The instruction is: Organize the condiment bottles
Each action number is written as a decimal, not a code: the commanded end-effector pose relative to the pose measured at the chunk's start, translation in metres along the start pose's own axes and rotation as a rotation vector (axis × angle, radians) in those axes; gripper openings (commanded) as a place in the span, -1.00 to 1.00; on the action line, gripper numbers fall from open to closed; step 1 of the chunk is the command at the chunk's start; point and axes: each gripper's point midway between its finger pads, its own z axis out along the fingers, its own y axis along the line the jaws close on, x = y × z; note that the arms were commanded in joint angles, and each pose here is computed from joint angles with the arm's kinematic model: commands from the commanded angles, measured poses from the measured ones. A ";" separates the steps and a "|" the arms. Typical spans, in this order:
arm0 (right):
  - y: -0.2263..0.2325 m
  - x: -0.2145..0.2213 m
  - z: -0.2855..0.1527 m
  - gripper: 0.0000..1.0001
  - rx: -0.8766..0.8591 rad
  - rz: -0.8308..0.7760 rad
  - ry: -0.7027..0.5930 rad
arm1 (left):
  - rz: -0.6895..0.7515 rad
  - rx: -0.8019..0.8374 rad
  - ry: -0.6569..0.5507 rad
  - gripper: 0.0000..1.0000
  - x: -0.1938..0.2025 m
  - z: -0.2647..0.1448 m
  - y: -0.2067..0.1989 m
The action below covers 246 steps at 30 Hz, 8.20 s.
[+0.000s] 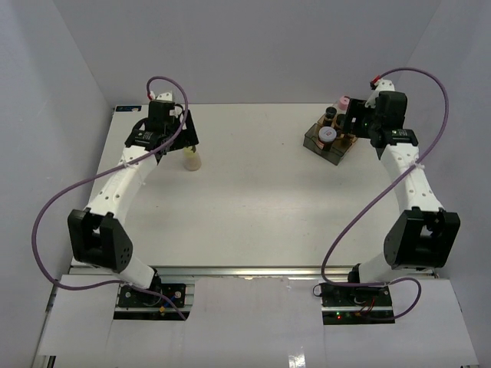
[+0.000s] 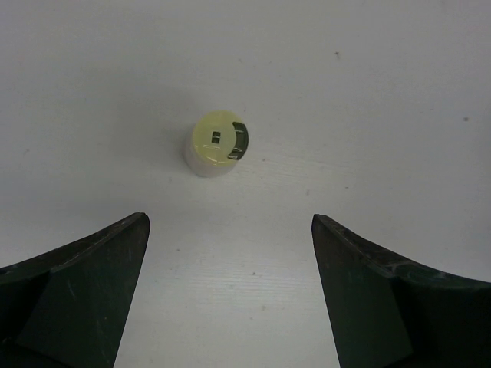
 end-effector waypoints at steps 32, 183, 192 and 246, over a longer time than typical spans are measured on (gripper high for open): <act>0.084 -0.012 -0.058 0.54 -0.214 -0.109 -0.142 | 0.147 -0.114 0.247 -0.43 0.066 0.127 0.008; -0.113 -0.053 0.184 -0.85 0.224 0.083 -0.101 | 0.066 0.273 0.175 0.96 0.164 -0.071 -0.001; -0.115 -0.029 0.191 -0.83 0.230 0.073 -0.048 | 0.065 0.267 0.175 0.96 0.164 -0.071 0.000; 0.082 -0.075 -0.020 0.80 -0.064 -0.042 -0.089 | 0.088 0.373 0.098 0.96 0.152 -0.088 -0.016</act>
